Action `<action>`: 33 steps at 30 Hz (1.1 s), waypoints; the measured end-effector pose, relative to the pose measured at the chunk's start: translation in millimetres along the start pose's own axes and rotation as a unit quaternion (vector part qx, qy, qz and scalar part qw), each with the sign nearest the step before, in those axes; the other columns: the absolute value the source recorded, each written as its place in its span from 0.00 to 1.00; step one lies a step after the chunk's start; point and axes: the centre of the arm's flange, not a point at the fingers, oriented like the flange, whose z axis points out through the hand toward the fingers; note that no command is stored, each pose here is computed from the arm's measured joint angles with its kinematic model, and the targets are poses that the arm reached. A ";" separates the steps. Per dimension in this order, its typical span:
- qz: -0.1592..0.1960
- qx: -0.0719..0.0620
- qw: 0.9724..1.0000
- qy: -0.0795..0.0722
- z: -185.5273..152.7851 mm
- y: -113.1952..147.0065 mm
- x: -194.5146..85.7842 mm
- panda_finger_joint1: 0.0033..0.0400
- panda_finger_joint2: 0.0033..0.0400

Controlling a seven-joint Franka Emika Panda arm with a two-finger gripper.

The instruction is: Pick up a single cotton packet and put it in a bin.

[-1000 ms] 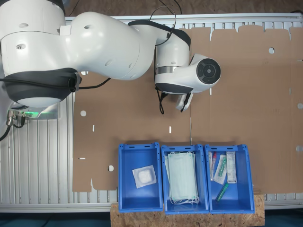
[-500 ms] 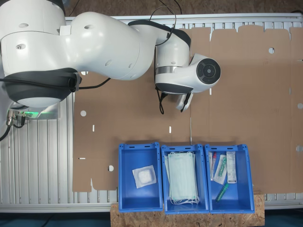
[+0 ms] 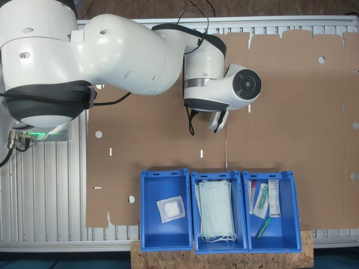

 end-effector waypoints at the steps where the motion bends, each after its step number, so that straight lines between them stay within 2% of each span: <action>1: 0.000 0.000 1.000 0.000 0.0 0.0 0.0 0.09 0.09; 10: 0.000 -0.002 1.000 0.000 -2.1 0.5 -0.1 0.09 0.09; 16: 0.000 -0.012 1.000 0.000 -17.6 1.7 0.1 0.09 0.09; 26: -0.005 -0.035 0.999 0.004 -81.8 -4.9 4.9 0.09 0.09; 33: -0.020 -0.038 0.999 0.003 -128.1 -25.2 11.3 0.09 0.09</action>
